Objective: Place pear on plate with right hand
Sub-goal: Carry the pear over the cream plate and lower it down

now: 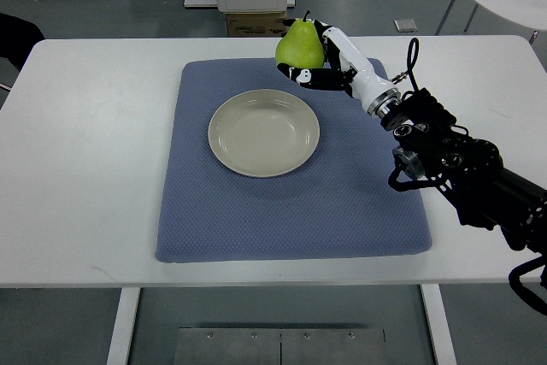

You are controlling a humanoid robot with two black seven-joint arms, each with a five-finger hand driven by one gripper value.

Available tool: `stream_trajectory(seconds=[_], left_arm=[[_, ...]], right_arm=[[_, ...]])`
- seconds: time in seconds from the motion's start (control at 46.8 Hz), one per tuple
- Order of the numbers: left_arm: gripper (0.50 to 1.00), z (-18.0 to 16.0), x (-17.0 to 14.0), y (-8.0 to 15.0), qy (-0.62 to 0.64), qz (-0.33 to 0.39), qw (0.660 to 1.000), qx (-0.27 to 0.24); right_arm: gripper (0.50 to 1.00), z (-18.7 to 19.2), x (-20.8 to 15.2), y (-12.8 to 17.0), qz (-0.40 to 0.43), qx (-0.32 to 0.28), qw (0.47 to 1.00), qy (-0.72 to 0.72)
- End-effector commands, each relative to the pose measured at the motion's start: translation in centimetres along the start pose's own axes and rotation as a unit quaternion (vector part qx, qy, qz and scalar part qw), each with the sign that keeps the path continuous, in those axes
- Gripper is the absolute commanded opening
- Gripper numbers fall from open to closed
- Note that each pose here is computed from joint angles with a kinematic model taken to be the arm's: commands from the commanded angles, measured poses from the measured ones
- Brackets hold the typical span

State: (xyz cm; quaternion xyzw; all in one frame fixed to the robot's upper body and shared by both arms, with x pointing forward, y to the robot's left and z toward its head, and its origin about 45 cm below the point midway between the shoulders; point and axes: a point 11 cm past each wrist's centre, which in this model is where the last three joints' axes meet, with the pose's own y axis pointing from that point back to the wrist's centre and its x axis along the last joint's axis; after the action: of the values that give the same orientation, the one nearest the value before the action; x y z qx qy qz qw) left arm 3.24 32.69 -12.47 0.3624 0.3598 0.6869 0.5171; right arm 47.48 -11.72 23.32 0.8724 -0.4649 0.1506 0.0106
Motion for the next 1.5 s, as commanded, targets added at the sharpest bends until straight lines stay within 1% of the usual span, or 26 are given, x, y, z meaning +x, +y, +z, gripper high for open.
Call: stream_trajectory(seconds=[0.0, 0.342, 0.577, 0.898, 1.176, 1.475], left_arm=[[1.000, 0.0, 0.0, 0.0, 0.000, 0.000, 1.000, 0.000], [1.000, 0.0, 0.0, 0.0, 0.000, 0.000, 1.000, 0.000], [1.000, 0.0, 0.0, 0.0, 0.000, 0.000, 1.000, 0.000], [1.000, 0.0, 0.0, 0.0, 0.000, 0.000, 1.000, 0.000], [1.000, 0.0, 0.0, 0.0, 0.000, 0.000, 1.000, 0.000], [1.000, 0.0, 0.0, 0.0, 0.000, 0.000, 1.000, 0.000]], right_arm=[[0.500, 0.2, -0.4, 0.1, -0.010, -0.004, 1.000, 0.000], [0.500, 1.4, -1.4, 0.8, -0.030, -0.018, 0.999, 0.007], [0.500, 1.9, -3.2, 1.3, -0.050, -0.020, 0.999, -0.004], [0.500, 2.8, -3.9, 2.0, -0.063, -0.032, 0.998, -0.001], [0.500, 3.2, -5.5, 2.5, -0.099, -0.039, 0.994, -0.001], [0.500, 3.1, -6.1, 2.4, -0.108, -0.041, 0.993, -0.005]])
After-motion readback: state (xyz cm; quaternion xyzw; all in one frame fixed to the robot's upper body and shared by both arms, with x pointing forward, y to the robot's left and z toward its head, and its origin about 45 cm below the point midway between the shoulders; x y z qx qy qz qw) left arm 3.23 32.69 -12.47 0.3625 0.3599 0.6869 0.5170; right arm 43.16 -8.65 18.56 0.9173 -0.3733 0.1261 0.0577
